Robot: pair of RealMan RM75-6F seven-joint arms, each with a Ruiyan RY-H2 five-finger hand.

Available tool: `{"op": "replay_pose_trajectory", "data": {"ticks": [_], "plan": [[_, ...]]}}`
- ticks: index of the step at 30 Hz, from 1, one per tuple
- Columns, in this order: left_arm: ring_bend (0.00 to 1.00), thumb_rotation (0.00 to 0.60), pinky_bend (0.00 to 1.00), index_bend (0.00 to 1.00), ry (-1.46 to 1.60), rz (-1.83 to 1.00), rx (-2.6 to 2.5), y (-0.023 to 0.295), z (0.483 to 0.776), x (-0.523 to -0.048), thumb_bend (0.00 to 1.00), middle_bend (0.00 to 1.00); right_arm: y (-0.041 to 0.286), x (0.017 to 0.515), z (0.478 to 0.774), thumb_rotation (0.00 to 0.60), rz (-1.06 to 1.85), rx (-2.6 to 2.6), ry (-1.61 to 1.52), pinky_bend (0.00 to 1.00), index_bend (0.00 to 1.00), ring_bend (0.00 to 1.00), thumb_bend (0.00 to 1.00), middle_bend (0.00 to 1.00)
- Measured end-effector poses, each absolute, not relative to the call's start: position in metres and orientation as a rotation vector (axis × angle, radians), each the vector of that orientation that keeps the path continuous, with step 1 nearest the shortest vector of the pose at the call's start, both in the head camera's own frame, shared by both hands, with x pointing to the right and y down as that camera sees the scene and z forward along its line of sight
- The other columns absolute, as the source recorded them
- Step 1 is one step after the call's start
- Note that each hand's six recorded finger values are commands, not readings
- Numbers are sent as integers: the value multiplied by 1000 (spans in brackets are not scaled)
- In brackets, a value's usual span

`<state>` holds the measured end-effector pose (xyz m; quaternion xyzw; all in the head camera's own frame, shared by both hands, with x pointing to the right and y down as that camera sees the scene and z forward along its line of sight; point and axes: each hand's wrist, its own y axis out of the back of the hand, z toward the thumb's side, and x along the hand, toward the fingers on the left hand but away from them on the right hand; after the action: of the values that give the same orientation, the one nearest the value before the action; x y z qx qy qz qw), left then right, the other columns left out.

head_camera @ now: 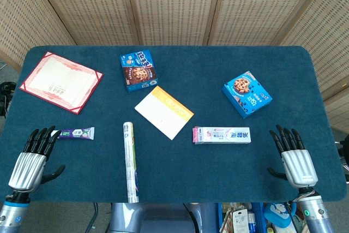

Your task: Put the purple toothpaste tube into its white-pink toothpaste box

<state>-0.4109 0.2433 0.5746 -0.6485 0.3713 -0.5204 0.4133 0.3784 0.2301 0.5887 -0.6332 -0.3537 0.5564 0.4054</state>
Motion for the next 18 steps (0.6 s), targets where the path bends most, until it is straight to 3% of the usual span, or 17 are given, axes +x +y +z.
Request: {"op": "replay_pose_trajectory", "data": {"ticks": [18], "plan": [[0,600,0,0,939,-1305,-1635,241,576,-412,230,0,230,377,588,600,1404,-1600,-893,0,0,0,0,0]]}}
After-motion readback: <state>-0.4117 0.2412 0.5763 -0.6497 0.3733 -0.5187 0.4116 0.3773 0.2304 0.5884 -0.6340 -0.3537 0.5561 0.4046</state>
